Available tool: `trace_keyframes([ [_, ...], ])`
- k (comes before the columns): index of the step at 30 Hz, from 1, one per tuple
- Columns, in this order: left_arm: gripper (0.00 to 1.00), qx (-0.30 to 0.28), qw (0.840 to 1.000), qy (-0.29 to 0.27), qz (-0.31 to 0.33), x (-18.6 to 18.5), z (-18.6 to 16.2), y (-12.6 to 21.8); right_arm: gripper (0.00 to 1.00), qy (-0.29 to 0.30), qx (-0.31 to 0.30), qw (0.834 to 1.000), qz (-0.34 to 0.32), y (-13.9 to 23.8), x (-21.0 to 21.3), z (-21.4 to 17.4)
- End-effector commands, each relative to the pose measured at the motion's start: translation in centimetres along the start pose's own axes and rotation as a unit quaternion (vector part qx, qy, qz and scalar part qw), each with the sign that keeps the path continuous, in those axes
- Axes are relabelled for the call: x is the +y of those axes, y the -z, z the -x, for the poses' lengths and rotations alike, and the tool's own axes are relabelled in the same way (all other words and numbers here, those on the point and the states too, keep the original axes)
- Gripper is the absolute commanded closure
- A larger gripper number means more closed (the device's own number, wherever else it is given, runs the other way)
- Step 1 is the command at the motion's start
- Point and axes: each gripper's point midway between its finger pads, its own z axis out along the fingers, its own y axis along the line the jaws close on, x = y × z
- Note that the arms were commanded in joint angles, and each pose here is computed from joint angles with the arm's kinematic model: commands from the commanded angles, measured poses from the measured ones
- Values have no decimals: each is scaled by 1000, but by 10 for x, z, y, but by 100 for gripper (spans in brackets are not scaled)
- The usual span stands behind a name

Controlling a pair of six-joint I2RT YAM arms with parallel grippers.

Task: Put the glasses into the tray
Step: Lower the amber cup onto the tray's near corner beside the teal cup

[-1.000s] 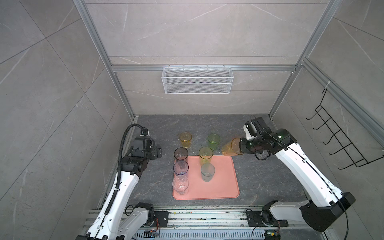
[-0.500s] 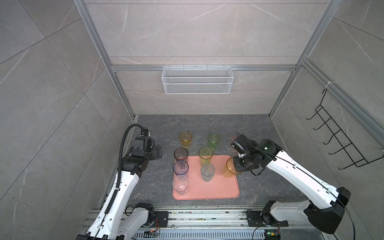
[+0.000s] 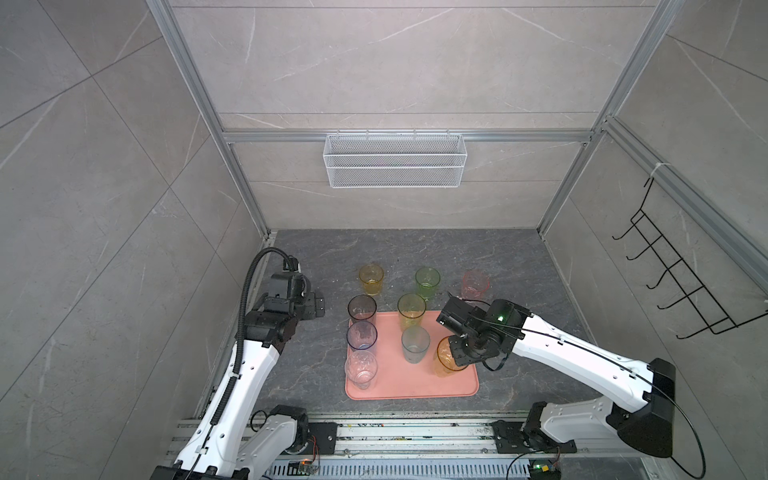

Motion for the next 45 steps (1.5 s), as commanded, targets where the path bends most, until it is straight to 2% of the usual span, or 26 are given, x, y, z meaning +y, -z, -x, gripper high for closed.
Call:
trace_keyframes([
  [1, 1, -12, 1000, 0, -6, 0, 10, 4, 100, -7, -7, 1000, -3, -8, 11, 0],
  [19, 1, -10, 1000, 1, -9, -1, 10, 3, 100, 16, 3, 1000, 19, -37, 59, -7],
  [37, 1, -7, 1000, 2, -12, -2, 10, 2, 100, 29, 26, 999, 18, -48, 80, -8],
  [45, 1, -5, 1000, 3, -12, -2, 9, 2, 93, 30, 27, 999, 15, -47, 82, -6],
])
